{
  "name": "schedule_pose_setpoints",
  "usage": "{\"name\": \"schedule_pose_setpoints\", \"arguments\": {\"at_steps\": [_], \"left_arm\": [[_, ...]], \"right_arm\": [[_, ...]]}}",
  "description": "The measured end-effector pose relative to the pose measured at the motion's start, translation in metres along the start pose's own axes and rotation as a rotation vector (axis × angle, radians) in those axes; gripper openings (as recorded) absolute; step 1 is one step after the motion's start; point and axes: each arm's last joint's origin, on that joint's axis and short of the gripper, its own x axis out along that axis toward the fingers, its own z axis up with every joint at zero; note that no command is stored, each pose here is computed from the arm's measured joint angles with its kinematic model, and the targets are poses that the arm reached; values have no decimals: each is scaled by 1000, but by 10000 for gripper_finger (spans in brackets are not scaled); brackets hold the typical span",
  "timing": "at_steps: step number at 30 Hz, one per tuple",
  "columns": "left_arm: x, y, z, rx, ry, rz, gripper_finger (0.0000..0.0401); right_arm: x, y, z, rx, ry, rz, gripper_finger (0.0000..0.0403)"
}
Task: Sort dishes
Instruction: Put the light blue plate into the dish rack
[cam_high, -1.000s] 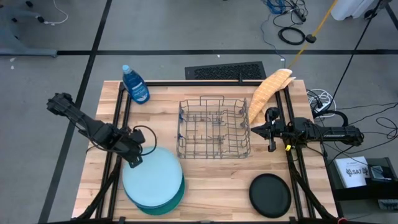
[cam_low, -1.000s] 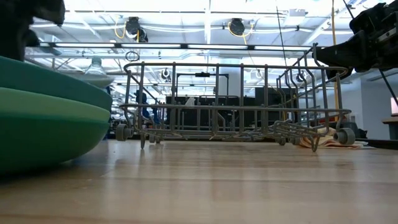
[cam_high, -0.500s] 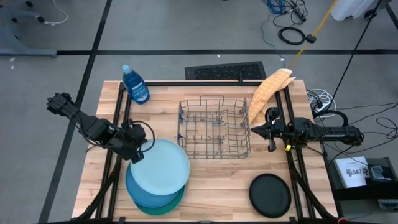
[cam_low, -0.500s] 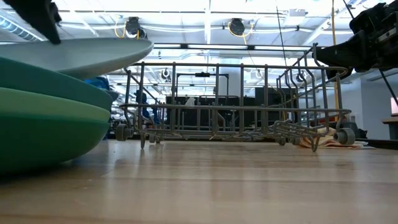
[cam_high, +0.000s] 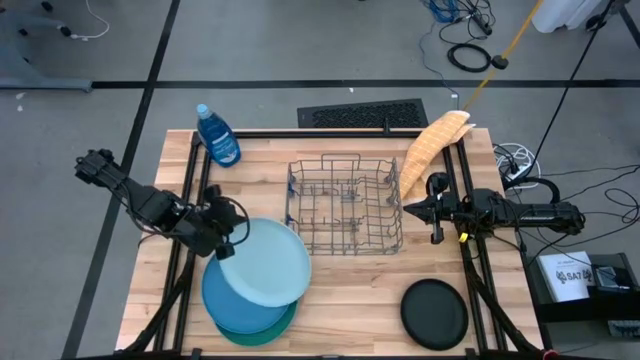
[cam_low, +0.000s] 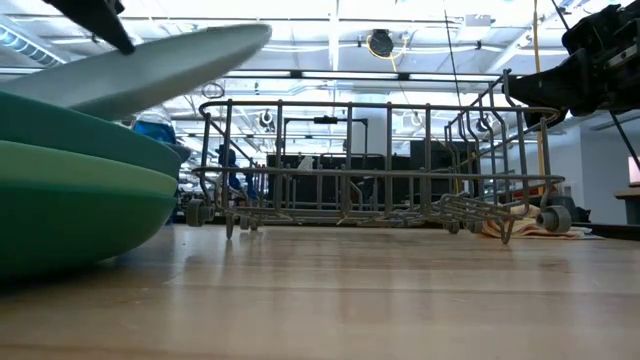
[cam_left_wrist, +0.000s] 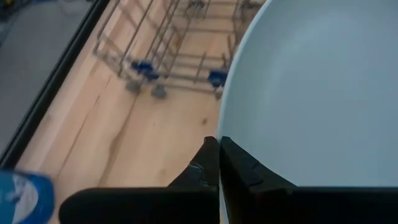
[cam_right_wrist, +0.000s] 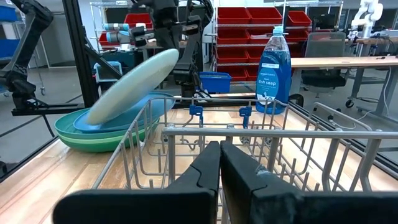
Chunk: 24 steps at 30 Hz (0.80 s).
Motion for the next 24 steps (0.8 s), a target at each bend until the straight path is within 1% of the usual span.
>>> {"name": "schedule_pose_setpoints", "arguments": {"at_steps": [2, 6, 15, 20, 24], "left_arm": [[1, 0, 3, 0, -25, 6, 0], [3, 2, 12, -18, -112, 57, 0], [5, 3, 32, 35, -250, 75, 0], [6, 9, 39, 29, -303, 164, 0], [9, 16, 43, -12, -318, 235, 0]], "right_arm": [[0, 0, 0, -2, 0, 0, 9], [0, 0, 0, -2, 0, 0, 9], [0, 0, 0, 4, 0, 0, 9], [0, 0, 0, 4, 0, 0, 9], [0, 0, 0, 4, 0, 0, 9]]}}
